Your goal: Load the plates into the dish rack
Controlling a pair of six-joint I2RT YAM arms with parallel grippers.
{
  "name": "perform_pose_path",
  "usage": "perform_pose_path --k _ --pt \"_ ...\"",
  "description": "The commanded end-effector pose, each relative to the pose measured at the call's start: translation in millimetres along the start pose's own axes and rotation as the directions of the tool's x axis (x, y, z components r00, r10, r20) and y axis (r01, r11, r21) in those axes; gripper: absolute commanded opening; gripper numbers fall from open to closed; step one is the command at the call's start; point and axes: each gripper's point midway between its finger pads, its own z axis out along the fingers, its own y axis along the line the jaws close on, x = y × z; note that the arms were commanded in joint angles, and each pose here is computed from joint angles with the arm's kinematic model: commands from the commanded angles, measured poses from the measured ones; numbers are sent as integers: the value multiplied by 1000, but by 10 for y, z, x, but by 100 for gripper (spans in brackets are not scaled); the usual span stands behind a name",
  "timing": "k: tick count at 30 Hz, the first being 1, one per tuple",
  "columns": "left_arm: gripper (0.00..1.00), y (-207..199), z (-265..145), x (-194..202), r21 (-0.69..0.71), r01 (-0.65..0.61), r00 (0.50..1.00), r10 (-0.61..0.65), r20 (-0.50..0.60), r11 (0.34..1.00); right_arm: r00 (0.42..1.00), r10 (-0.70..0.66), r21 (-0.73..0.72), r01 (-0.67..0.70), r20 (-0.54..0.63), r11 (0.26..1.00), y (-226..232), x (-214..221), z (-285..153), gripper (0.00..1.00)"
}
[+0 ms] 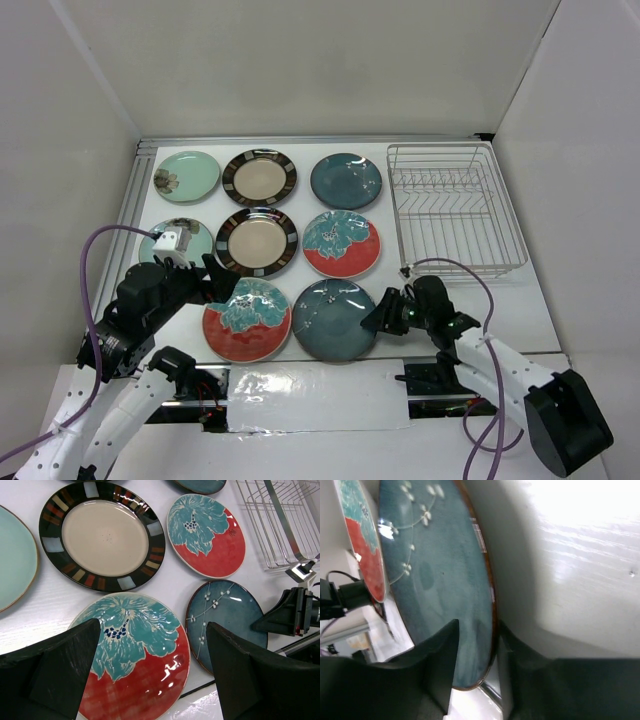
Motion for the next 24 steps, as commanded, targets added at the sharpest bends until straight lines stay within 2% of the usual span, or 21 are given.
perform_pose_path --k 1,2,3,6,10,14,20,21,24 --pt "100 -115 -37 -168 44 -22 999 20 46 999 999 -36 1 36 -30 999 -62 76 28 35" --pt "100 -115 -37 -168 44 -22 999 20 46 999 998 -42 9 42 -39 999 -89 93 32 30" --pt "100 -115 -37 -168 44 -22 999 20 46 999 999 -38 22 39 -36 999 -95 77 30 19" --pt "100 -115 -37 -168 44 -22 999 20 46 999 998 -54 51 56 -35 997 -133 75 -4 0" --pt "100 -115 -37 -168 44 -22 999 20 46 999 994 -105 80 104 9 991 5 -90 -145 0" --pt "100 -99 -21 -135 40 -21 999 20 37 999 985 -165 100 160 45 982 333 -311 -419 0" --pt "100 -99 -21 -135 40 -21 999 20 37 999 938 -310 75 301 158 950 1228 -904 -944 0" --pt "100 -99 -21 -135 40 -21 999 20 37 999 913 -345 60 341 216 938 1520 -1082 -1126 0" --pt "100 -85 -19 -141 32 -21 999 20 41 999 873 -409 103 396 266 912 1804 -1391 -1283 0"
